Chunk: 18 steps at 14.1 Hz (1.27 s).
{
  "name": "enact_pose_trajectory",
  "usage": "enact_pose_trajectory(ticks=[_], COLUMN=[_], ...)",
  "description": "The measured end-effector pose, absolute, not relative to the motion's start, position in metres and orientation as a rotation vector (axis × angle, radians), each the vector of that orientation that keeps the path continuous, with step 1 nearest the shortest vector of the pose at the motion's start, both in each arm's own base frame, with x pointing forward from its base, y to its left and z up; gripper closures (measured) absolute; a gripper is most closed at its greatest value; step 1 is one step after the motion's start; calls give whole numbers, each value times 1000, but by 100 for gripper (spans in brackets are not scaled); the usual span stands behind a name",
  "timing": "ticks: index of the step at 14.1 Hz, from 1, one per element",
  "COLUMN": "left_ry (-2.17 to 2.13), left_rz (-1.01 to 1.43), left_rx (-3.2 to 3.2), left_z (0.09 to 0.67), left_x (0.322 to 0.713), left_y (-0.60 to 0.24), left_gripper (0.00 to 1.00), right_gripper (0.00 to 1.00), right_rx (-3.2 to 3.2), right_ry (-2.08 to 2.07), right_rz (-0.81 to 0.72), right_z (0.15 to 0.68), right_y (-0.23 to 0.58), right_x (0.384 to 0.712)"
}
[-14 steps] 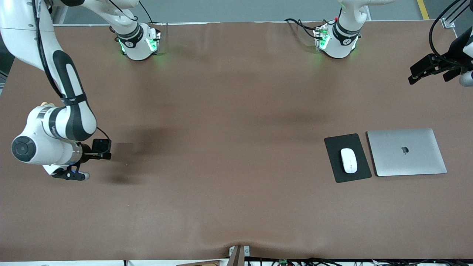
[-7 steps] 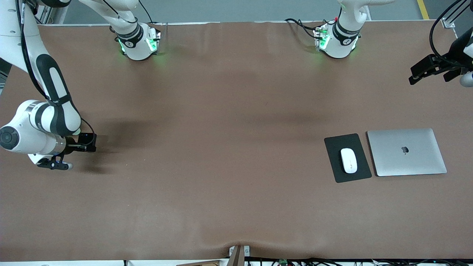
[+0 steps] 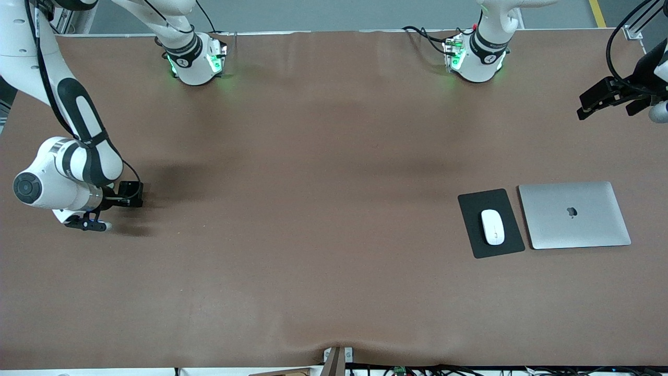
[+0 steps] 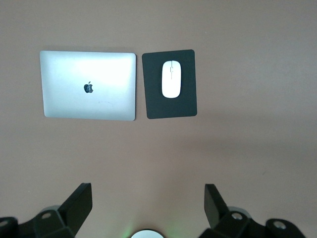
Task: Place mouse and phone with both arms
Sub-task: 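Lower the black phone beside the green plush and open the right gripper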
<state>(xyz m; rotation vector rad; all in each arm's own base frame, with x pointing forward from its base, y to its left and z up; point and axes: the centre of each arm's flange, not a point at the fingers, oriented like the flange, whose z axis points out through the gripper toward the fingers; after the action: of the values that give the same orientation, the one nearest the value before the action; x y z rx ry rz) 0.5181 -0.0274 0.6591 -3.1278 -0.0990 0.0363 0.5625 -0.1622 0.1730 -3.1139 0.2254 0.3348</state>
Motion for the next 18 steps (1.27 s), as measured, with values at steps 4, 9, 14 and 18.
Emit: enact_pose_trajectory(ticks=[4,9,14,18], left_ry=[-92,-93,-92,-93], left_rz=[23,22,24,29], left_rx=[-3129,-3129,-3129,-3128], left_z=[659,659,658,657], left_x=[519,519,519,519], left_y=[-30,-30,-30,-29], left_gripper=[0,0,0,0], right_gripper=[3,0,0,0], right_rx=[-3108,-3111,-3140,-3153], right_ry=[243,224,129,106], right_rz=[346,316,177,183], right_z=[170,181,243,331], right_y=[-168,-161,-116,-37], right_x=[558,563,589,606])
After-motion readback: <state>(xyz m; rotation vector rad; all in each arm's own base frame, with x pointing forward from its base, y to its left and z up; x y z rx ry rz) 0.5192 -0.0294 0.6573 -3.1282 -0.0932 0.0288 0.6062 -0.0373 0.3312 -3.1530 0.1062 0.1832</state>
